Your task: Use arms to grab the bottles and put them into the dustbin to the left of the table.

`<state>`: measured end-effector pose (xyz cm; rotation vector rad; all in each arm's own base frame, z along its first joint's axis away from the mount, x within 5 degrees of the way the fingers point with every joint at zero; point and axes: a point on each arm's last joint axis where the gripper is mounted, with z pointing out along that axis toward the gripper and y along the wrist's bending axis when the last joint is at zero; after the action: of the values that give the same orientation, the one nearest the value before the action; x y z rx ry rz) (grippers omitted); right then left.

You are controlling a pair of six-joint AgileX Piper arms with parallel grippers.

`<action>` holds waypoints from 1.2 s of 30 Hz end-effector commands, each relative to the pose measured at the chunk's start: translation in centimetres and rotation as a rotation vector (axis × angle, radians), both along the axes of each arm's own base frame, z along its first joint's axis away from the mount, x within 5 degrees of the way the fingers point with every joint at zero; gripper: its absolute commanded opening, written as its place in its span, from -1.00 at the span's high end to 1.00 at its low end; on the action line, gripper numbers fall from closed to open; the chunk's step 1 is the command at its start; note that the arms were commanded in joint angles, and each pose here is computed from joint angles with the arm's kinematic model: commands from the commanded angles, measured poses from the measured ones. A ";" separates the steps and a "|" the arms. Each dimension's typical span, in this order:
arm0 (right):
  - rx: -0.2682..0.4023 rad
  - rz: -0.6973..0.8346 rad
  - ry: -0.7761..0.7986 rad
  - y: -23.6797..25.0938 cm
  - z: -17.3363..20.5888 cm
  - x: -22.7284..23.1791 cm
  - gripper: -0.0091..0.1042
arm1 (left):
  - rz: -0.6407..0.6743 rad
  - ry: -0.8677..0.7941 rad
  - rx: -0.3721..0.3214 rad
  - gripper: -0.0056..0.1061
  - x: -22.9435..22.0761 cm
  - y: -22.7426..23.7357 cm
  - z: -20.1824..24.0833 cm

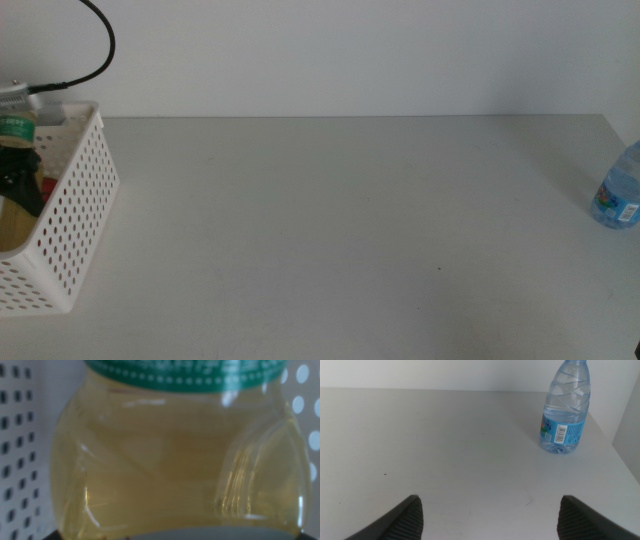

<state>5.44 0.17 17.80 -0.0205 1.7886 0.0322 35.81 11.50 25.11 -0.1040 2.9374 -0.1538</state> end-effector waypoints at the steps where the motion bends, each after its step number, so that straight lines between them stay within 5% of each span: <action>1: -0.005 0.003 -0.104 0.0 1.1 0.0 -0.83 | 0.013 -0.099 -0.028 0.92 0.3 -0.4 2.6; 5: -0.005 0.003 -0.104 0.0 1.1 0.0 -0.83 | 0.012 -0.070 -0.060 0.84 0.5 -0.5 1.7; 9: -0.005 0.003 -0.104 0.0 1.1 0.0 -0.83 | -0.015 -0.061 -0.055 0.53 0.6 -0.5 1.4; 19: -0.005 0.003 -0.104 0.0 1.1 0.0 -0.83 | -0.027 -0.077 -0.081 -0.79 0.5 -0.8 1.9; 23: -0.005 0.003 -0.104 0.0 1.1 0.0 -0.83 | -0.001 -0.121 -0.106 -0.78 0.0 -1.3 3.5; 30: -0.008 0.003 -0.104 0.0 1.1 0.0 -0.83 | -0.044 -0.319 -0.041 -0.78 -2.1 -3.6 9.4; 36: -0.008 0.003 -0.104 0.0 1.1 0.0 -0.83 | -0.219 -0.444 -0.012 -0.78 -4.4 -9.0 13.7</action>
<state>5.44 0.17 17.80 -0.0205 1.7886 0.0322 32.55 4.15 35.58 0.1671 2.6208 -0.1964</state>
